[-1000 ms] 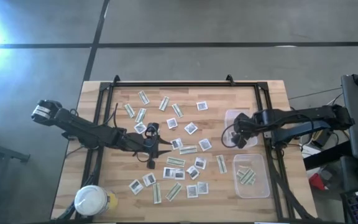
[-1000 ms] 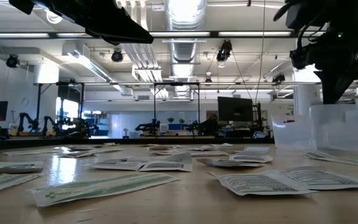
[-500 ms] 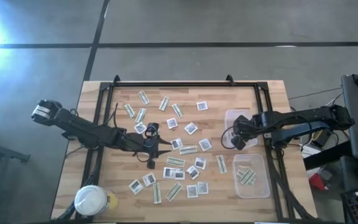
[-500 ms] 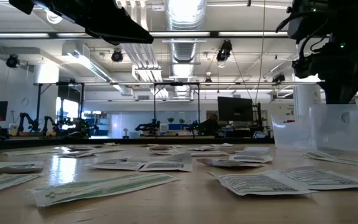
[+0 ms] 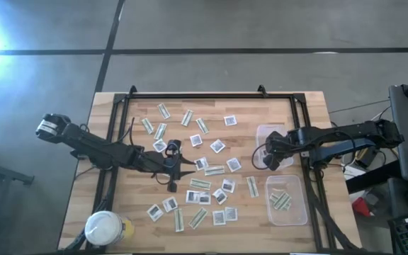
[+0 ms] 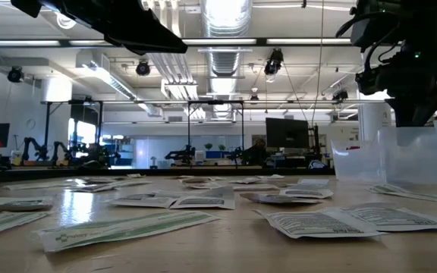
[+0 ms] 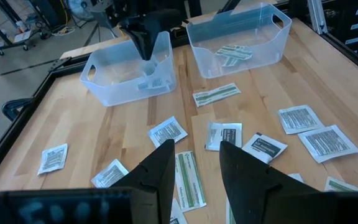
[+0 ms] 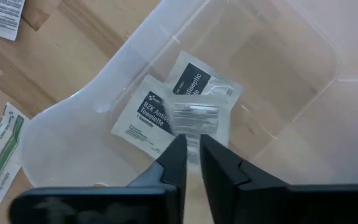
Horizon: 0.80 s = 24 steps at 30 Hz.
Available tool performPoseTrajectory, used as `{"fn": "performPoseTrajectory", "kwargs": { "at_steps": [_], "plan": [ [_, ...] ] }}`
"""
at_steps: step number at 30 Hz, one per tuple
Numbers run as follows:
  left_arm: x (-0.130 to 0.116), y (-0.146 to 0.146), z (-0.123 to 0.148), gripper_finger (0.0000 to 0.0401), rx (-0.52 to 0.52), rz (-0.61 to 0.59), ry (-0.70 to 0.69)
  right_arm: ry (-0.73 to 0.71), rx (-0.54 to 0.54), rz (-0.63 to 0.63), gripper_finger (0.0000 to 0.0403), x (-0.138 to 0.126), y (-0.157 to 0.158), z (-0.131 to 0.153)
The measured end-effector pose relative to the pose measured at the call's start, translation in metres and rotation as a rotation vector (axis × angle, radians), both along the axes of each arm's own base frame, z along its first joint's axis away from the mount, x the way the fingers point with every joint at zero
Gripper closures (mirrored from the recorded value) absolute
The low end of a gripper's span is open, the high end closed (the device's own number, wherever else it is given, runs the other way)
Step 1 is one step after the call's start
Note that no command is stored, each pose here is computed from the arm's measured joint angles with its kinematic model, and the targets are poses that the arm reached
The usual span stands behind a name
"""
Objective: Pick & Place First Aid Supplies
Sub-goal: Put the towelette pack into the top bin, then put the bandage pack into the bottom bin
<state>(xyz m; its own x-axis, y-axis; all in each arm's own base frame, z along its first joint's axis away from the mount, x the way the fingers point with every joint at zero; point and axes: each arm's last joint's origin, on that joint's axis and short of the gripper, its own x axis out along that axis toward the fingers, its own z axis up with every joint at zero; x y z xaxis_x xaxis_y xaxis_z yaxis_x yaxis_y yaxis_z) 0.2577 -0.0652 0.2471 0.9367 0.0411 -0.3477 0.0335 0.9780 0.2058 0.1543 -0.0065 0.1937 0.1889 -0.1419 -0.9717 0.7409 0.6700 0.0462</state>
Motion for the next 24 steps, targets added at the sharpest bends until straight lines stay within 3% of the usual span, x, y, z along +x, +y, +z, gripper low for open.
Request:
{"fn": "performPoseTrajectory", "kwargs": {
  "at_steps": [5, 11, 20, 24],
  "plan": [
    [-0.001, 0.001, -0.001, 0.0279, 0.025, 0.037, 0.011, 0.000, -0.028, 0.000, 0.0310, 0.000, -0.001, 0.001],
    [-0.002, 0.007, -0.001, 0.0279, 0.064, 0.240, -0.007, -0.041, -0.028, 0.028, 0.0278, 0.006, -0.001, 0.018],
    [-0.003, 0.008, -0.005, 0.0279, 0.038, 0.275, 0.023, -0.147, -0.044, 0.076, 0.0271, 0.018, 0.000, 0.049],
    [-0.005, 0.009, -0.009, 0.0260, 0.017, 0.291, 0.056, -0.174, -0.045, 0.090, 0.0278, 0.020, 0.002, 0.057]
  ]
}}
